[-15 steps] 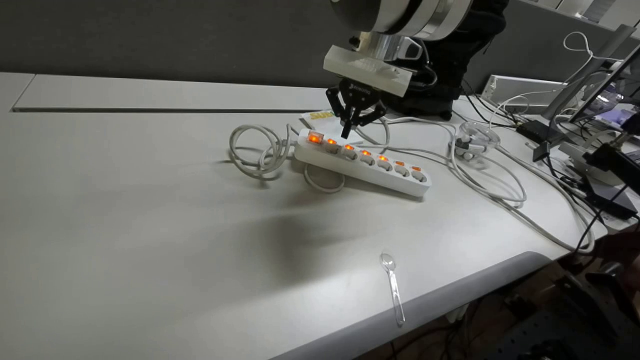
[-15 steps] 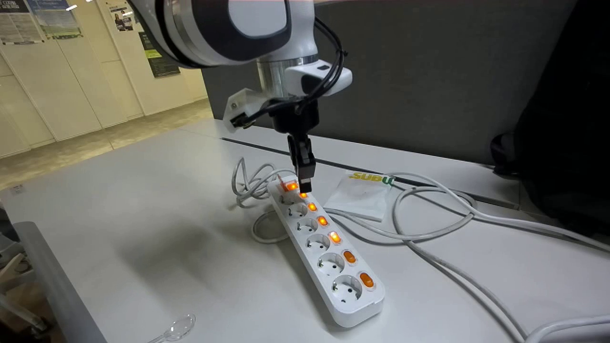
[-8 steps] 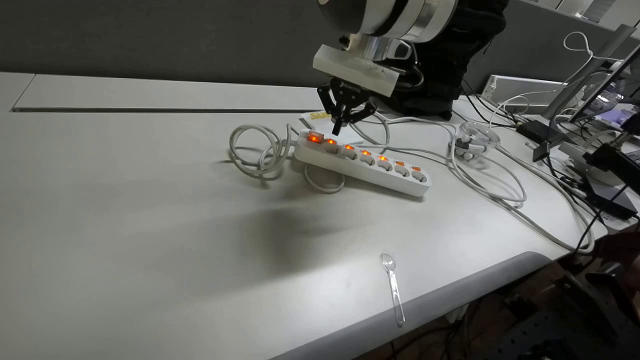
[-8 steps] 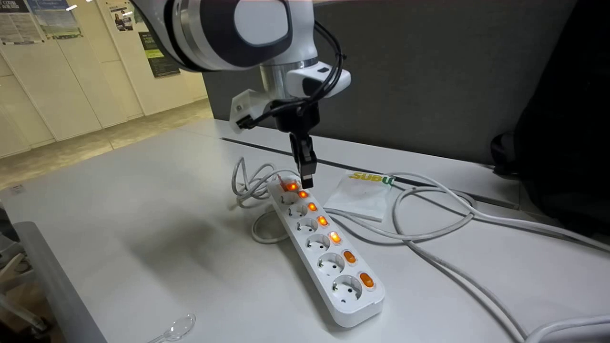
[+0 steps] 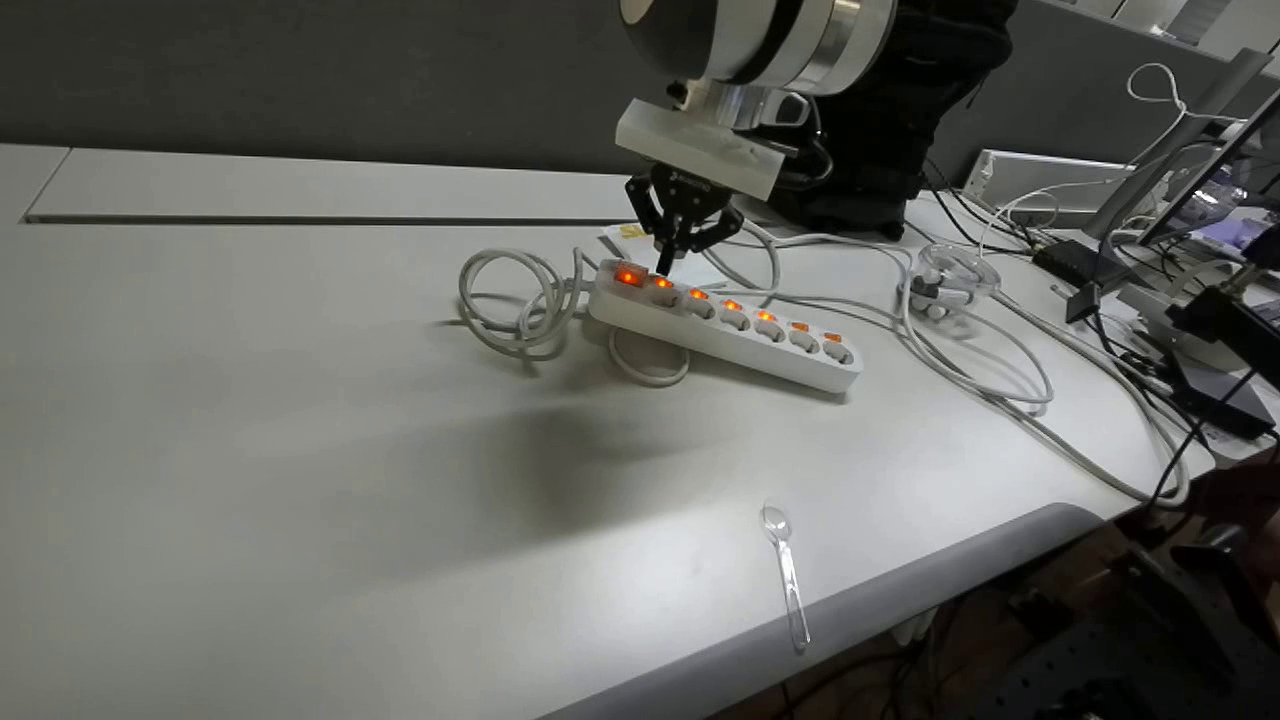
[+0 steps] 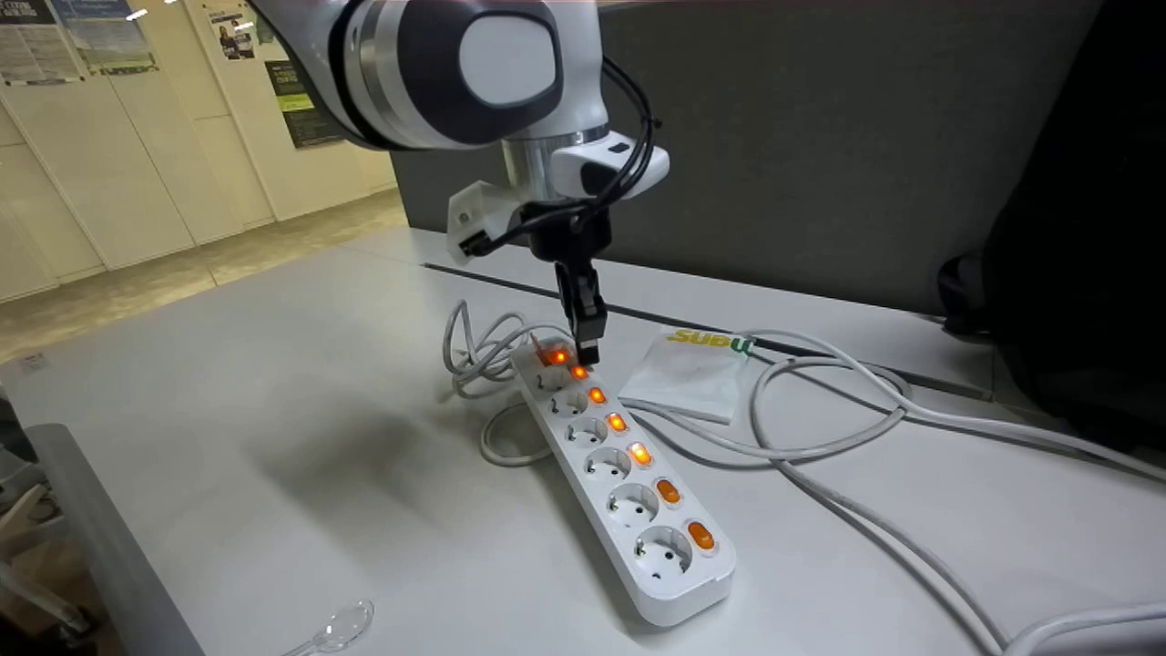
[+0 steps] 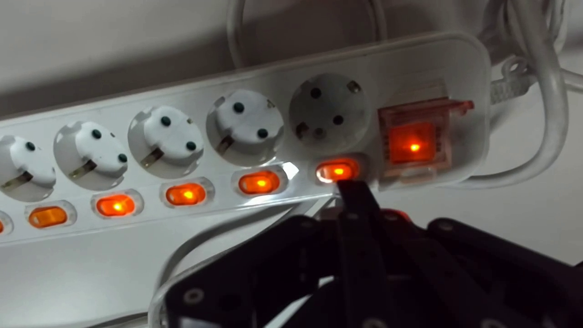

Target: Turn off the second last switch to the left

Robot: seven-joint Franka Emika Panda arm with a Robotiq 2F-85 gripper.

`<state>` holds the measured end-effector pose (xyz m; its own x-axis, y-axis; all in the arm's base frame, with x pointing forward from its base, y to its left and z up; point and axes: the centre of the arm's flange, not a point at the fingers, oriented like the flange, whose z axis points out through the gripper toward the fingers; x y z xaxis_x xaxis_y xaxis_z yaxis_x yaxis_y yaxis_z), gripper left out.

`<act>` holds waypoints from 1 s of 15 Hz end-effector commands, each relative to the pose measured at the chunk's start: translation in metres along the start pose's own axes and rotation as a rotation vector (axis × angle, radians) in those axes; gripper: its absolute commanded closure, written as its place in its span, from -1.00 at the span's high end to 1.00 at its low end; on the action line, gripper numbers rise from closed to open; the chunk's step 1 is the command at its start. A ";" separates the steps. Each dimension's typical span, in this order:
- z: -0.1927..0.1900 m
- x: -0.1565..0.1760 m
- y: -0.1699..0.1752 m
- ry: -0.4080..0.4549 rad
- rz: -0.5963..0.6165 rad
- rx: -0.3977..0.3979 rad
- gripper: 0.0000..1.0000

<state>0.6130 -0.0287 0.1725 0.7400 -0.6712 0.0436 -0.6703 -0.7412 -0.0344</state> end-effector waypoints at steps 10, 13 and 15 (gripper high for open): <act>0.007 0.000 -0.007 -0.023 0.006 -0.019 -1.00; 0.010 -0.005 -0.007 -0.013 -0.002 -0.029 -1.00; 0.013 -0.009 -0.008 -0.002 -0.012 -0.039 -1.00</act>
<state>0.6130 -0.0253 0.1692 0.7476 -0.6631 0.0374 -0.6628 -0.7485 -0.0228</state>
